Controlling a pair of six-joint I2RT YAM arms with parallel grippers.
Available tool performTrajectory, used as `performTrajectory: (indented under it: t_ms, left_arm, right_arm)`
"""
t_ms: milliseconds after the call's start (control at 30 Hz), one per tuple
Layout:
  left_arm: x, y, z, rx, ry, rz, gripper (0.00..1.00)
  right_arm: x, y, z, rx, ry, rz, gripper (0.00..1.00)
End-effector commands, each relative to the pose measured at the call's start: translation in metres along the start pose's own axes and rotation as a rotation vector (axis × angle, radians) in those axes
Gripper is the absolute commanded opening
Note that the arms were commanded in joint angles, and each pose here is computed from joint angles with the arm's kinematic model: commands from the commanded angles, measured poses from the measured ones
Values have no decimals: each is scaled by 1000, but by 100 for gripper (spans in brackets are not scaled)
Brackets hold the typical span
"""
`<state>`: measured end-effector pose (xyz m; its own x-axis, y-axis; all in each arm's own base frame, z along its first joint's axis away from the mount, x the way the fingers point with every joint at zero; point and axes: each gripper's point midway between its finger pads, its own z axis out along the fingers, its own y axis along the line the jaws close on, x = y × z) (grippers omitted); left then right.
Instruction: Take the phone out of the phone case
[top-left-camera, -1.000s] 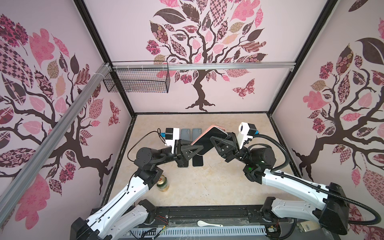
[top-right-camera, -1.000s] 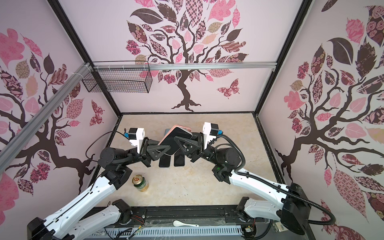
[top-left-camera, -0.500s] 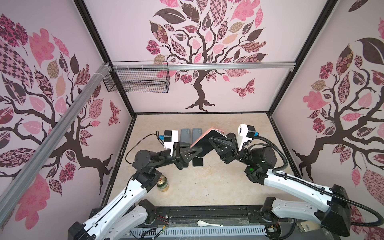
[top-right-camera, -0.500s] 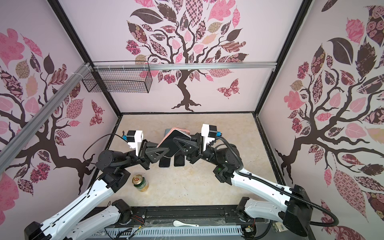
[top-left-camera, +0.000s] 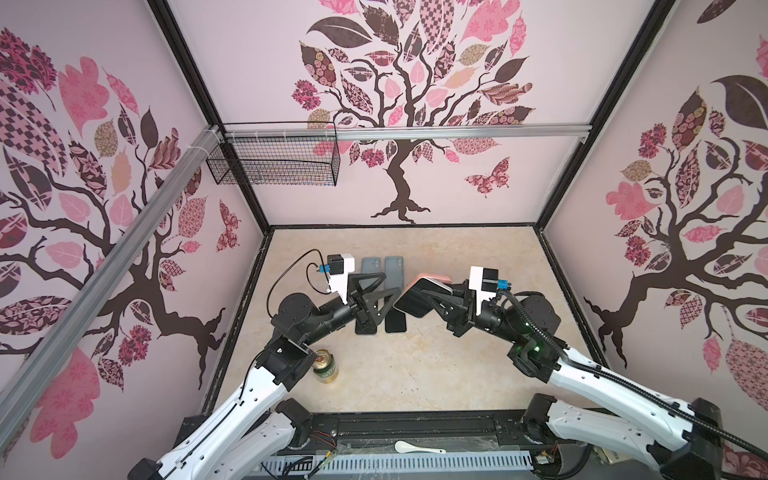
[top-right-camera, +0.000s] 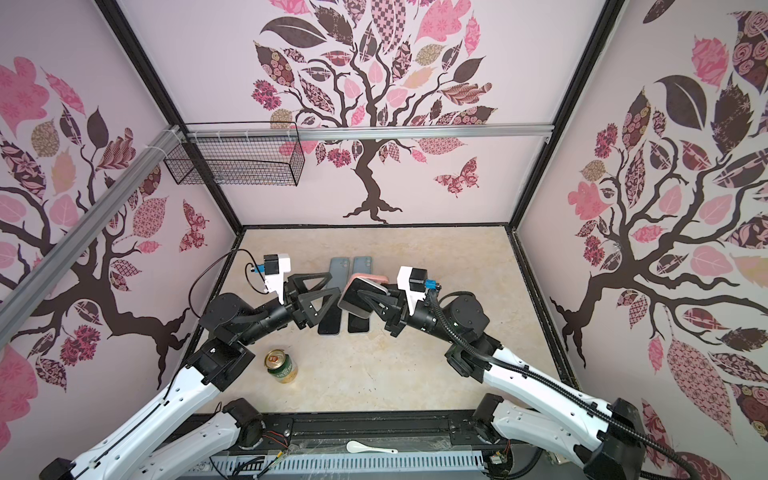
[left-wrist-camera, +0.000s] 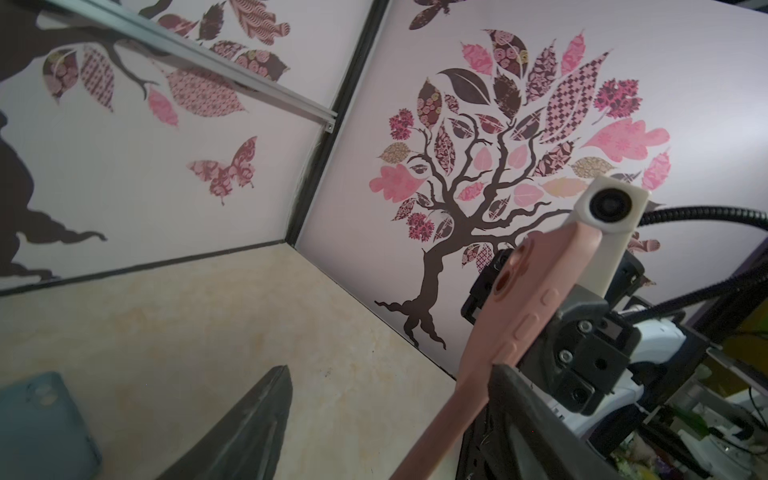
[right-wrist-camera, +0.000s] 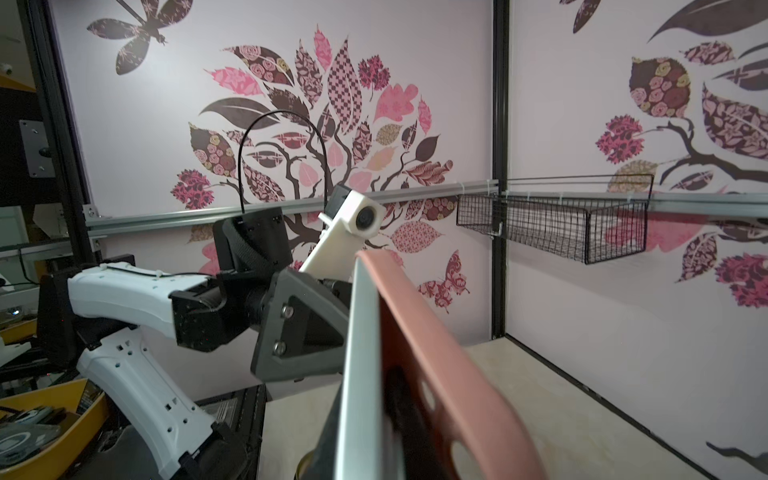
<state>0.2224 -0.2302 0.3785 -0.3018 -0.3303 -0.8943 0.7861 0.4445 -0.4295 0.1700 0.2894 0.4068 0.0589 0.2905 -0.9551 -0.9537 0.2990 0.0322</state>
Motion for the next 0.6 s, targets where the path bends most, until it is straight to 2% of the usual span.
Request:
performTrajectory:
  t_ms: [0, 133, 333, 467, 567]
  left_arm:
    - [-8, 20, -8, -157, 21, 28, 82]
    - [-4, 26, -10, -192, 66, 21, 86]
    - [3, 34, -4, -172, 143, -31, 89]
    - [5, 38, -5, -178, 187, -23, 90]
    - [8, 39, -6, -181, 226, -8, 95]
  right_arm:
    - [9, -2, -17, 38, 89, -89, 0]
    - [35, -11, -30, 96, 198, -139, 0]
    - [56, -10, -32, 71, 259, -159, 0]
    - [79, -12, -29, 46, 335, -203, 0]
    - [95, -13, -30, 20, 397, -258, 0]
